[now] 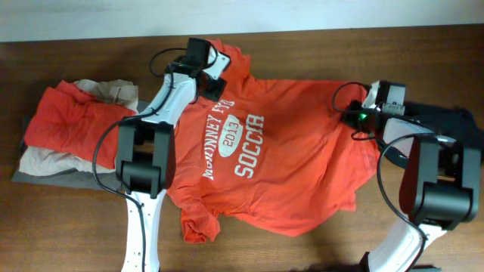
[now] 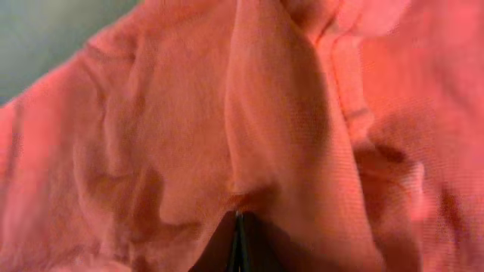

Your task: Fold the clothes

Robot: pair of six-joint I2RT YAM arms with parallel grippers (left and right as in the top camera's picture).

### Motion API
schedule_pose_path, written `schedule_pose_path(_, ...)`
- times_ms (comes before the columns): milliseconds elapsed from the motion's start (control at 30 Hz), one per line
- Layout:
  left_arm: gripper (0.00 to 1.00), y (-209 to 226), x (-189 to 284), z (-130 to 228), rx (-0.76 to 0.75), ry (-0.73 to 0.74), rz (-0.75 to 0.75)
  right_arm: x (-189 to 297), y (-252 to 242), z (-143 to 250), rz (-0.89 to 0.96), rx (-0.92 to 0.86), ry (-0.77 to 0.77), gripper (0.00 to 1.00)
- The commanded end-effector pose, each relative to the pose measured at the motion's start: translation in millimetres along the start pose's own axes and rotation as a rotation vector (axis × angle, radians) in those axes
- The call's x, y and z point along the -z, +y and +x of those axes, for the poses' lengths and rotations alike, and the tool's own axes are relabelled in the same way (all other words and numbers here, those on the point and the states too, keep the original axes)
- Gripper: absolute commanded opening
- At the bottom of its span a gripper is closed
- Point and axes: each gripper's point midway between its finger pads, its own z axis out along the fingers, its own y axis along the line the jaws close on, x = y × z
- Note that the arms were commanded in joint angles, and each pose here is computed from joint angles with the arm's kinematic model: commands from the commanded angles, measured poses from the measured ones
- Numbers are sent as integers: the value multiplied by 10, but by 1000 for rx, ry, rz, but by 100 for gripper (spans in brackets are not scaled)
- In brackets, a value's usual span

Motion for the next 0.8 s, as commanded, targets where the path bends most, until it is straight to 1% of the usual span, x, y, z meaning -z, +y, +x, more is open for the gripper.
schedule_pose_path(0, 0, 383, -361, 494, 204, 92, -53, -311, -531, 481, 179, 1, 93, 4)
schedule_pose_path(67, 0, 554, -338, 475, 275, 64, -73, -289, -538, 298, 199, 45, 64, 4)
schedule_pose_path(167, 0, 815, -273, 417, 354, 16, -102, -207, -570, 48, 237, 92, 59, 4)
schedule_pose_path(267, 0, 1022, -177, 340, 393, -22, -116, -100, -520, -241, 238, 157, 57, 4)
schedule_pose_path(300, 0, 1078, -123, 272, 397, -40, -116, -37, -465, -368, 229, 177, 59, 11)
schedule_pose_path(367, 0, 1138, -15, 130, 399, -70, -109, 43, -320, -495, 187, 211, 78, 25)
schedule_pose_path(433, 1, 1183, 141, -57, 395, -101, -107, 186, -106, -587, 124, 225, 124, 36)
schedule_pose_path(467, 2, 1197, 240, -157, 392, -113, -109, 260, -32, -614, 106, 221, 144, 39)
schedule_pose_path(500, 4, 1210, 357, -258, 386, -123, -111, 353, 37, -636, 99, 213, 169, 40)
schedule_pose_path(567, 10, 1209, 626, -464, 369, -144, -113, 542, 117, -669, 106, 199, 208, 40)
schedule_pose_path(633, 14, 1166, 961, -654, 333, -158, -115, 777, 200, -650, 114, 178, 255, 40)
schedule_pose_path(700, 18, 1074, 1207, -724, 323, -148, -101, 957, 243, -567, 124, 145, 299, 40)
schedule_pose_path(767, 19, 881, 1423, -714, 271, -111, -57, 1171, 261, -361, 141, 114, 382, 41)
